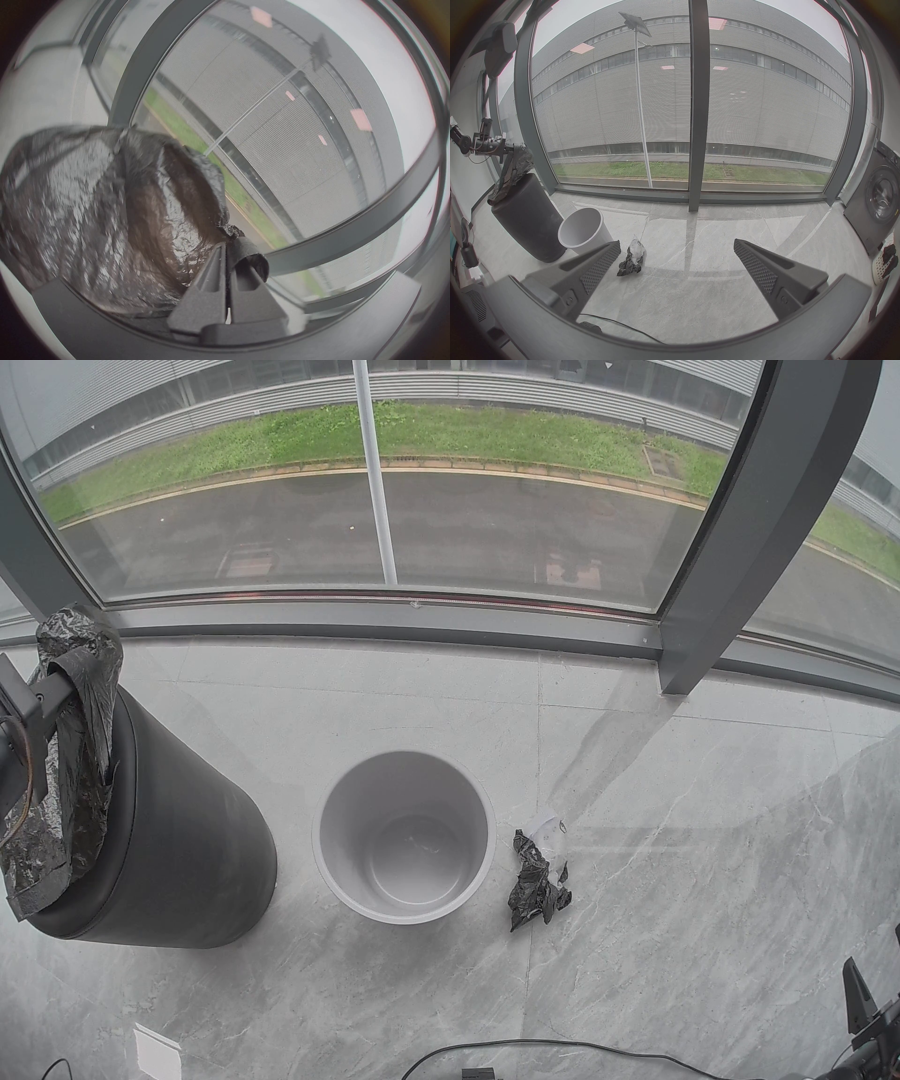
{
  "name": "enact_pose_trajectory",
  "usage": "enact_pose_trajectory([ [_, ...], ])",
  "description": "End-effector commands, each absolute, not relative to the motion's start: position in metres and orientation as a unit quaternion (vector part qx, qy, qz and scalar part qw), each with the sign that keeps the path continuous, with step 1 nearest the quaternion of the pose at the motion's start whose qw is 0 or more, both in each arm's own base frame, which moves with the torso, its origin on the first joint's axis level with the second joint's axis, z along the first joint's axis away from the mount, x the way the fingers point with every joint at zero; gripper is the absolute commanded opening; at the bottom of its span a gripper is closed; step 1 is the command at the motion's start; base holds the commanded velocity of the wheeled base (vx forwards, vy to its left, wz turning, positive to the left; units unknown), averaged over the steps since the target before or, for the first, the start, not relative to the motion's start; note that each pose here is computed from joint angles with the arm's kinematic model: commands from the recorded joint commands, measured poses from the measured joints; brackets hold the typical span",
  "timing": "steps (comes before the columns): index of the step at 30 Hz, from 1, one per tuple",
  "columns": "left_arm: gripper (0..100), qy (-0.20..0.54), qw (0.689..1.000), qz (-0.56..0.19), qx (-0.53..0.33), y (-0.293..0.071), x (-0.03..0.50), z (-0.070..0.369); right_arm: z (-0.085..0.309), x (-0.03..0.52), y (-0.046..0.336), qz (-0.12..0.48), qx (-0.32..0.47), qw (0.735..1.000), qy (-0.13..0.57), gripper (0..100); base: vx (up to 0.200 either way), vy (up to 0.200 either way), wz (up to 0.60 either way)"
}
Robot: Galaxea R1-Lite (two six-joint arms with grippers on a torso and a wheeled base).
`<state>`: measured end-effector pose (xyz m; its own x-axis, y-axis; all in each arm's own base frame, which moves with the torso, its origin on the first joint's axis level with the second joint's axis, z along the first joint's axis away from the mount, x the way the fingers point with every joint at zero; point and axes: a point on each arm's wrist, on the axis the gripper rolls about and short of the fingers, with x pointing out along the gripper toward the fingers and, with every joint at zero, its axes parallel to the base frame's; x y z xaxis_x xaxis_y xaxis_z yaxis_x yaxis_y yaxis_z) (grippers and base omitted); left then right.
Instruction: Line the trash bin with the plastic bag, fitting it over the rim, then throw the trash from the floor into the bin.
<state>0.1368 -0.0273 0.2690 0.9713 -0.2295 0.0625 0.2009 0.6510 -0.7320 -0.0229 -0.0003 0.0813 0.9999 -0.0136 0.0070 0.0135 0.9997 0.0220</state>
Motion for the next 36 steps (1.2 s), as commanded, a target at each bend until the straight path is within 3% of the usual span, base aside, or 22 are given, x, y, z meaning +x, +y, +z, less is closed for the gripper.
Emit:
enact_pose_trajectory([
  [1, 0, 0.068, 0.852, -0.188, -0.484, -0.025, 0.119, 0.281, 0.076, -0.023, 0.000, -0.007, 0.012, 1.000, -0.003, 100, 0.000, 0.000, 0.00],
  [2, 0, 0.094, 0.830, -0.213, -0.506, -0.026, 0.119, 0.280, 0.076, -0.023, 0.000, -0.007, 0.012, 1.000, -0.003, 100, 0.000, 0.000, 0.00],
  [9, 0, 0.179, 0.767, -0.271, -0.554, -0.031, 0.127, 0.275, 0.076, -0.023, 0.000, -0.005, 0.006, 1.000, -0.002, 100, 0.000, 0.000, 0.00],
  [19, 0, 0.239, 0.742, -0.297, -0.551, -0.044, 0.160, 0.273, 0.078, -0.018, -0.001, 0.025, -0.008, 0.999, 0.030, 100, 0.000, 0.000, 0.00],
  [26, 0, 0.256, 0.738, -0.321, -0.536, -0.068, 0.179, 0.281, 0.087, -0.019, 0.000, 0.027, 0.003, 1.000, 0.012, 100, 0.000, 0.000, 0.00],
  [27, 0, 0.253, 0.738, -0.337, -0.527, -0.077, 0.178, 0.287, 0.143, -0.028, -0.001, 0.037, 0.056, 0.996, -0.055, 100, 0.000, 0.000, 0.00],
  [30, 0, 0.248, 0.738, -0.360, -0.514, -0.089, 0.174, 0.295, 0.216, -0.024, -0.001, 0.046, 0.114, 0.989, -0.083, 100, 0.000, 0.000, 0.00],
  [32, 0, 0.246, 0.737, -0.373, -0.508, -0.095, 0.172, 0.299, 0.238, -0.005, 0.000, 0.044, 0.097, 0.992, -0.063, 100, 0.000, 0.000, 0.00],
  [36, 0, 0.240, 0.738, -0.390, -0.495, -0.105, 0.173, 0.308, 0.248, 0.053, 0.004, 0.043, 0.076, 0.996, 0.006, 100, 0.000, 0.000, 0.00],
])
